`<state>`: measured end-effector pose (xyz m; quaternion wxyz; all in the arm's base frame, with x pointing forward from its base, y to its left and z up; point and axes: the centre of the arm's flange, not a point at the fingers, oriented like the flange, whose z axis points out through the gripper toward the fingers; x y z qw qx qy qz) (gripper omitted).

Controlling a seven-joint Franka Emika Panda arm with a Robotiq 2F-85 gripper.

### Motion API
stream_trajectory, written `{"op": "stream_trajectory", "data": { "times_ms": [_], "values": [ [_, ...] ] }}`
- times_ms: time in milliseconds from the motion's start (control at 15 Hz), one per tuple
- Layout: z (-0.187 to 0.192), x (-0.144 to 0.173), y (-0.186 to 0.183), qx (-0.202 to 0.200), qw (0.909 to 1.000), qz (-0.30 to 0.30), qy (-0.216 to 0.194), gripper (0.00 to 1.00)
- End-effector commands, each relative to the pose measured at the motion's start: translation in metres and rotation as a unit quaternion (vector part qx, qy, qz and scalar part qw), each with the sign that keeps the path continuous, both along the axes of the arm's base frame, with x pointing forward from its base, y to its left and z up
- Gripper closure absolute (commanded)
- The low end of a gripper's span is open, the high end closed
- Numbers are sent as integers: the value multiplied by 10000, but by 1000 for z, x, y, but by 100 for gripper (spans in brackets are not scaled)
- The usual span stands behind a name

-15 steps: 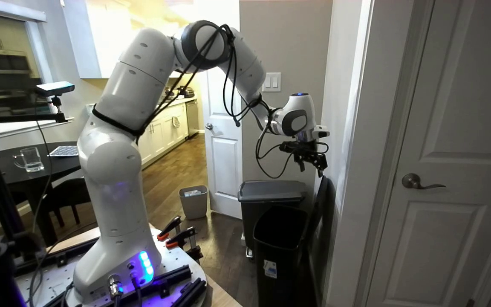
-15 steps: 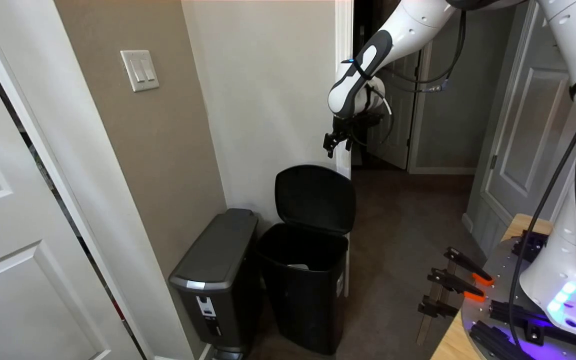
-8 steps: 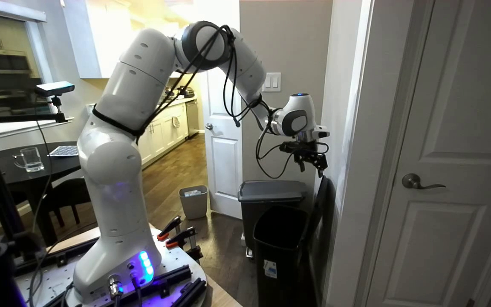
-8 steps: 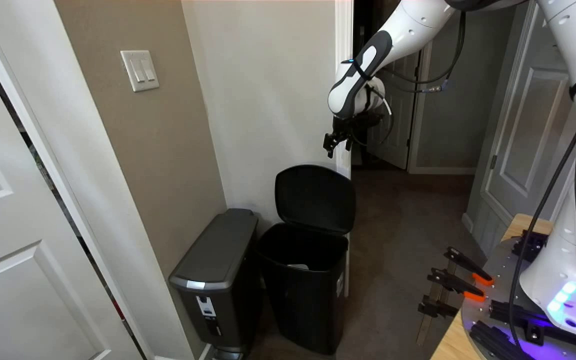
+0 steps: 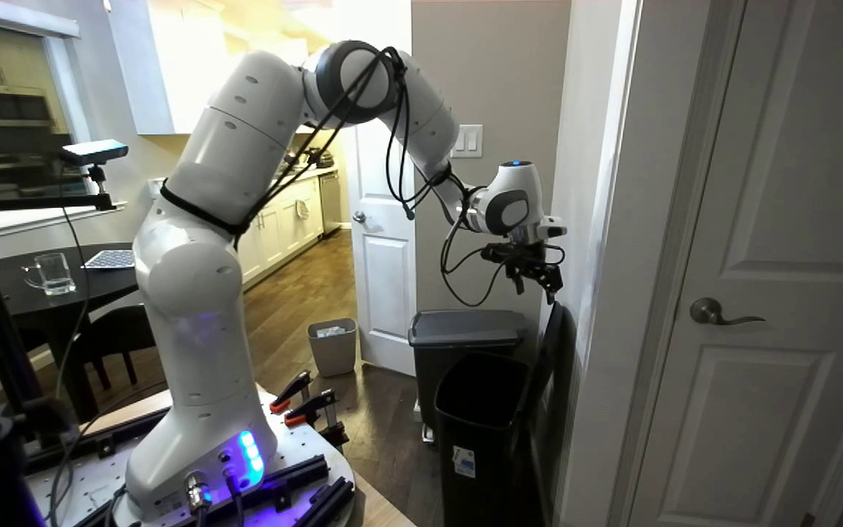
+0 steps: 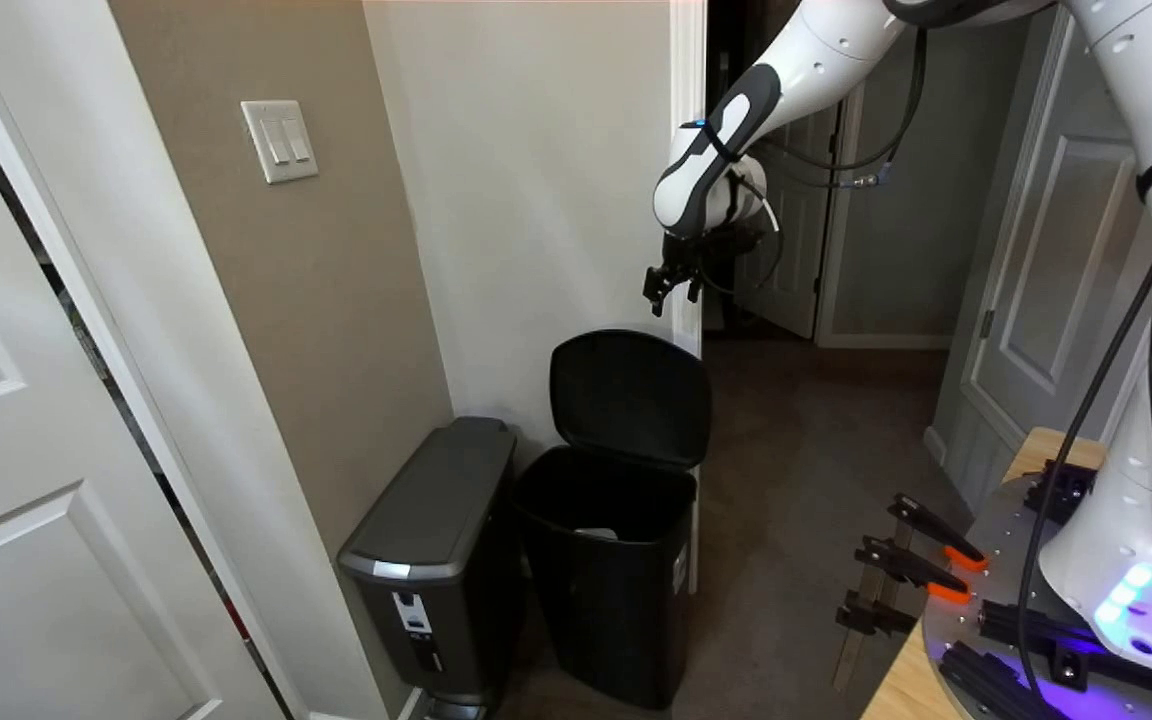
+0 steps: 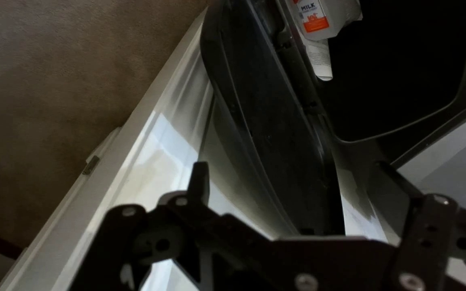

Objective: Close the black bin.

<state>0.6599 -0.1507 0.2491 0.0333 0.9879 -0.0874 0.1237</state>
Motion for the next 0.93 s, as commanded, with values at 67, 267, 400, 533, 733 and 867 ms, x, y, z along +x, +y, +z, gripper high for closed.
{"op": "stream_trajectory", "data": {
  "times_ms": [67, 267, 400, 533, 733, 867],
  "values": [
    [-19, 32, -3, 291, 9991, 242, -213, 0],
    [-41, 50, 0, 454, 9979, 408, -203, 0],
    [-57, 61, -2, 554, 9973, 452, -187, 0],
    [-74, 71, -3, 617, 9967, 494, -157, 0],
    [-99, 82, -1, 514, 9965, 637, -152, 0],
    [-109, 87, 2, 421, 9963, 736, -125, 0]
  ]
}}
